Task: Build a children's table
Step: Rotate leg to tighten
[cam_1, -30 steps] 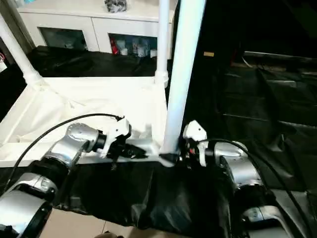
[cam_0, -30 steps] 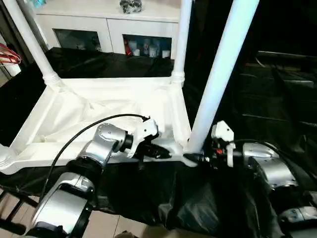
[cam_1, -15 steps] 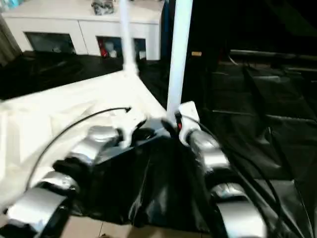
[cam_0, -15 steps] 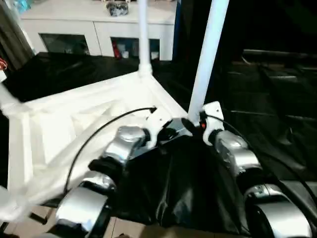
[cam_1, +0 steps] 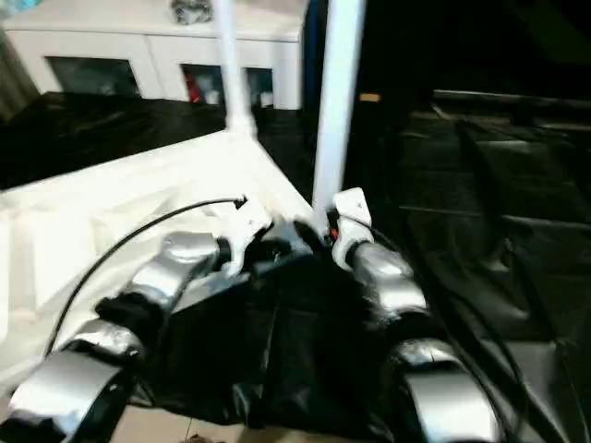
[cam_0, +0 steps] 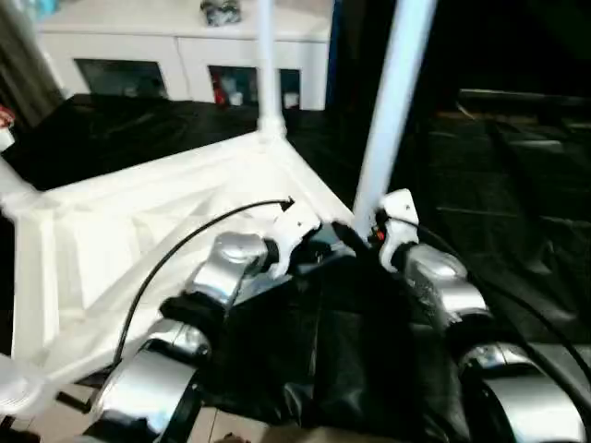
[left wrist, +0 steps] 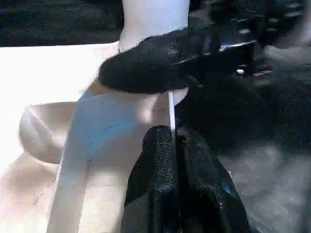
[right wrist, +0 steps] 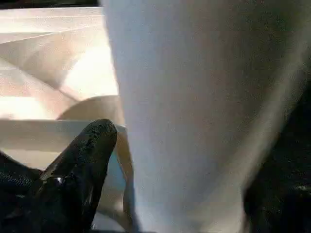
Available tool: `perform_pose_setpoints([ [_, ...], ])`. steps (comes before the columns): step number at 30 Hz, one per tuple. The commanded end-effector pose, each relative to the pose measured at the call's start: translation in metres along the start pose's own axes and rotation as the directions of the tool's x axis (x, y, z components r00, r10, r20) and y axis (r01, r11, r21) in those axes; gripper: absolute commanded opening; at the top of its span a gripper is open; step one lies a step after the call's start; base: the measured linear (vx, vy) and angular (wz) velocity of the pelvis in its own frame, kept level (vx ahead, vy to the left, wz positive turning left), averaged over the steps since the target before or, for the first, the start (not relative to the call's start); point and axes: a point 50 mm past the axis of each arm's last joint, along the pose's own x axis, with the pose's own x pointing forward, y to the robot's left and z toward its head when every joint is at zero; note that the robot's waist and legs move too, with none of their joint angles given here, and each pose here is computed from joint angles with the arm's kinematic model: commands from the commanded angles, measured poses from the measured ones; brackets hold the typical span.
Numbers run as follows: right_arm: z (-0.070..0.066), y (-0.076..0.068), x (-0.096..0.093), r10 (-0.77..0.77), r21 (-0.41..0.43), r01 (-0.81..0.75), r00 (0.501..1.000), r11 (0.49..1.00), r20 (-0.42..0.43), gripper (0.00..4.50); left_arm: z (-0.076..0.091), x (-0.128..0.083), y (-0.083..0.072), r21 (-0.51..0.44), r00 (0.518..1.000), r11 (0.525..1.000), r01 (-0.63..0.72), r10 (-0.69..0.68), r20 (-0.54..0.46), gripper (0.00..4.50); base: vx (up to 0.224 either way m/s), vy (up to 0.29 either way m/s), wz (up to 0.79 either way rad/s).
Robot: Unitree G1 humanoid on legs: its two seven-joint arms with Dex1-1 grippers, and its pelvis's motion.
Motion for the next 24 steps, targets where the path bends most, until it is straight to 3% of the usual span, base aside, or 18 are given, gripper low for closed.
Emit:
perform_pose_setpoints([
  [1, -0.015, 0.023, 0.0, 0.226, -0.021, -0.228, 0.972, 0.974, -0.072, 3.82, 0.018, 0.004, -0.012, 0.095, 0.984, 0.983, 0.157, -0.164, 0.071, 0.0, 0.0, 0.0, 0.0],
  [10, -0.016, 0.017, -0.033, 0.472, -0.086, -0.484, 0.873, 0.871, -0.122, 3.82, 0.007, -0.019, -0.006, 0.116, 0.966, 0.959, 0.259, -0.259, -0.013, 0.0, 0.0, 0.0, 0.0],
  [12, -0.015, 0.016, -0.041, 0.515, -0.1, -0.531, 0.845, 0.842, -0.144, 3.57, 0.004, -0.026, -0.003, 0.117, 0.96, 0.953, 0.279, -0.277, -0.034, 0.0, 0.0, 0.0, 0.0],
  [15, -0.014, 0.015, -0.043, 0.531, -0.107, -0.548, 0.834, 0.83, -0.151, 3.21, 0.003, -0.03, -0.001, 0.119, 0.959, 0.951, 0.285, -0.282, -0.042, 0.0, 0.0, 0.0, 0.0],
  [24, -0.015, 0.018, -0.042, 0.528, -0.116, -0.548, 0.833, 0.829, -0.164, 2.72, 0.004, -0.031, 0.001, 0.123, 0.962, 0.954, 0.274, -0.272, -0.034, 0.0, 0.0, 0.0, 0.0],
])
